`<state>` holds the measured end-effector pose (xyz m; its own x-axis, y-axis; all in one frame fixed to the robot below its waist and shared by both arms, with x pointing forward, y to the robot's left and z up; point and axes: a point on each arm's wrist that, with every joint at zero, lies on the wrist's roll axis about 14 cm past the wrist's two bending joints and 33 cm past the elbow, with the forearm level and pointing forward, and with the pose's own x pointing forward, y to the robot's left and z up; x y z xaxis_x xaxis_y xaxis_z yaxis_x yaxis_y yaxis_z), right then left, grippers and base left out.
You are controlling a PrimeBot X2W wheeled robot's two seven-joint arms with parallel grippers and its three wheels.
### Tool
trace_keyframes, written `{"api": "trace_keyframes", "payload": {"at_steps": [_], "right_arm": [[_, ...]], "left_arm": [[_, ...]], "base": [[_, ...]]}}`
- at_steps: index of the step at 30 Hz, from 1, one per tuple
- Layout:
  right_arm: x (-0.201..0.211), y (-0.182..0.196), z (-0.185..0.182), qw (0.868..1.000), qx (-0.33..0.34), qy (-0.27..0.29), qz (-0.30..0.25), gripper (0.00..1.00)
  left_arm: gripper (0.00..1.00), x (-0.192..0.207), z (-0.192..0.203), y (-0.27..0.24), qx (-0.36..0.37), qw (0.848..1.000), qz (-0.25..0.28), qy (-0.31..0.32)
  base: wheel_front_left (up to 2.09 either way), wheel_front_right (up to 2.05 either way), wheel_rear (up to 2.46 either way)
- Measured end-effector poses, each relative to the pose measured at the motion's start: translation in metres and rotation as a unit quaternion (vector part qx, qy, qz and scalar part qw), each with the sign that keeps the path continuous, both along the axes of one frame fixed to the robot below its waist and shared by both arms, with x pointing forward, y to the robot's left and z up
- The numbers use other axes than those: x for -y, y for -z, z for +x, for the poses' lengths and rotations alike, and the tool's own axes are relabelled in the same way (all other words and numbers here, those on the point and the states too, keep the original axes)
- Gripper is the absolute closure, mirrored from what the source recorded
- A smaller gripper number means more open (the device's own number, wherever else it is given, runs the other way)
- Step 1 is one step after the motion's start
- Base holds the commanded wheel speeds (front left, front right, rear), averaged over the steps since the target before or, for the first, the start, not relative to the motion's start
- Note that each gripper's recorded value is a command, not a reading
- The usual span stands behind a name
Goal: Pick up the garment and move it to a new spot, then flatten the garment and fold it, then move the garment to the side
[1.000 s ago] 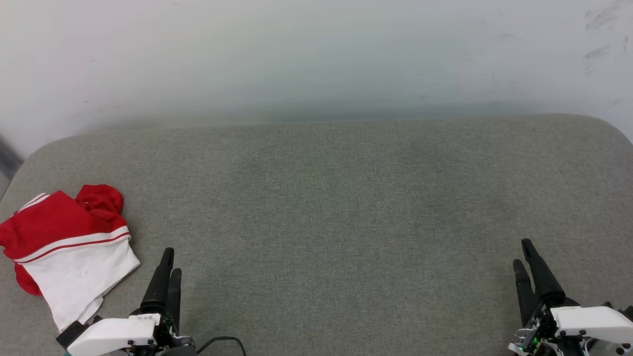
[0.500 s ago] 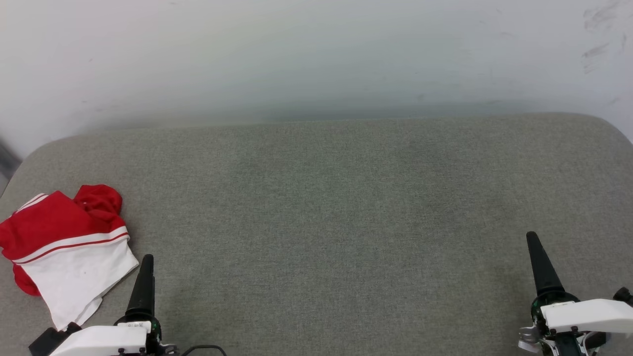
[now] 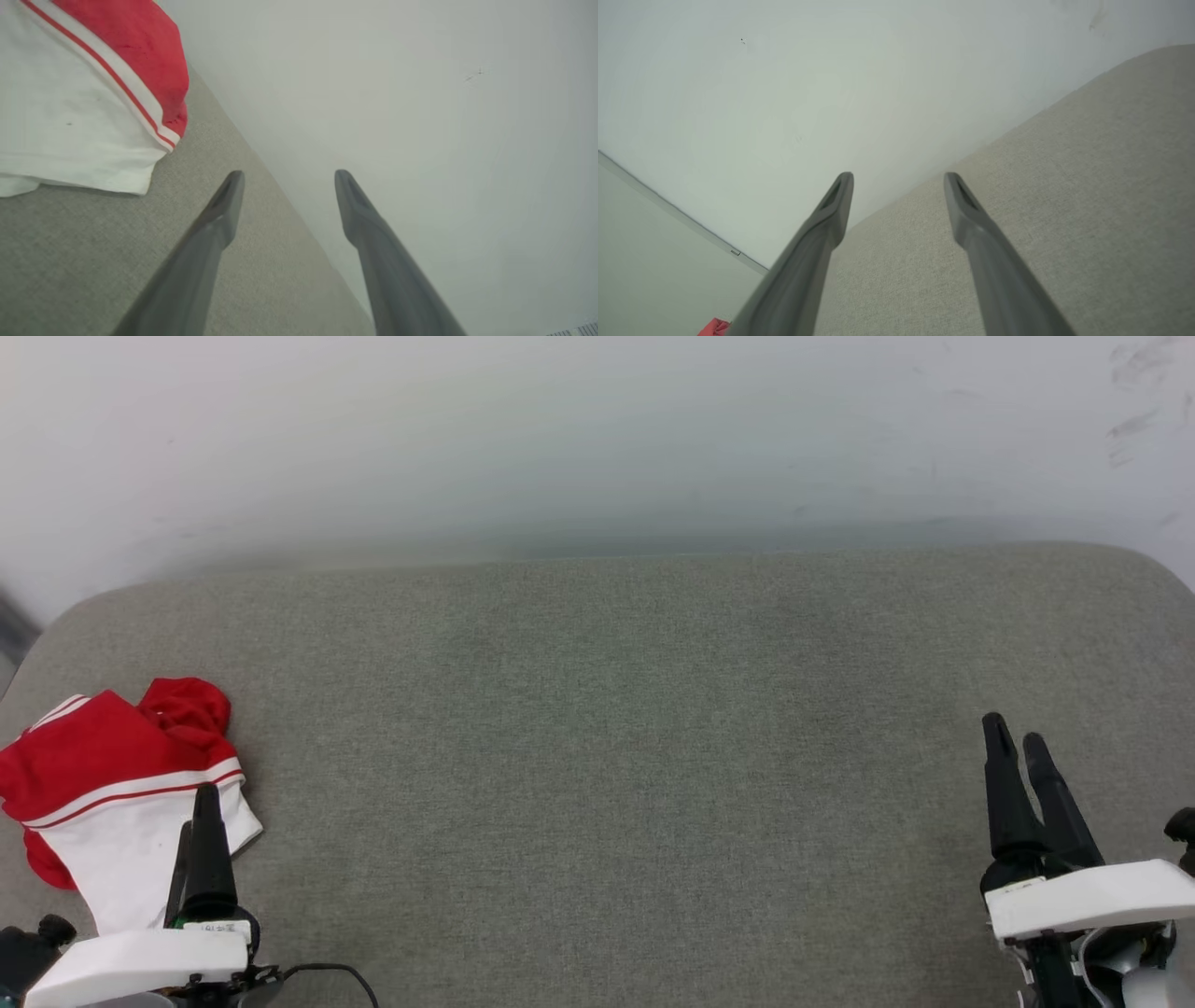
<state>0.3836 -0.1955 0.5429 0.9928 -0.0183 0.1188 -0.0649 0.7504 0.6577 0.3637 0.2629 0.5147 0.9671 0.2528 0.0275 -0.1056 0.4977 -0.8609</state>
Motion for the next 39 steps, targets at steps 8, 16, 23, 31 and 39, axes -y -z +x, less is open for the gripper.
{"api": "trace_keyframes", "payload": {"at_steps": [8, 16, 23, 31, 39], "right_arm": [[-0.017, -0.023, 0.002, 0.994, 0.039, -0.013, -0.1, 0.0], [-0.02, -0.026, 0.001, 0.984, 0.049, -0.008, -0.174, 0.0], [-0.024, -0.023, 0.001, 0.973, 0.049, -0.007, -0.223, 0.0], [-0.026, -0.016, -0.001, 0.96, 0.045, -0.007, -0.277, 0.0], [-0.029, -0.015, -0.002, 0.946, 0.05, -0.007, -0.322, 0.0]], "left_arm": [[0.0, 0.025, 0.008, -0.026, 0.0, 0.992, 0.126, 0.019], [0.0, 0.062, 0.01, -0.038, 0.005, 0.971, 0.232, 0.051], [0.0, 0.085, 0.008, -0.039, 0.009, 0.95, 0.302, 0.081], [0.0, 0.098, 0.006, -0.034, -0.011, 0.922, 0.38, 0.082], [0.0, 0.111, 0.002, -0.025, -0.02, 0.897, 0.432, 0.092]], "base": [[0.0, 0.0, 0.0], [0.0, 0.0, 0.0], [0.0, 0.0, 0.0], [0.0, 0.0, 0.0], [0.0, 0.0, 0.0]]}}
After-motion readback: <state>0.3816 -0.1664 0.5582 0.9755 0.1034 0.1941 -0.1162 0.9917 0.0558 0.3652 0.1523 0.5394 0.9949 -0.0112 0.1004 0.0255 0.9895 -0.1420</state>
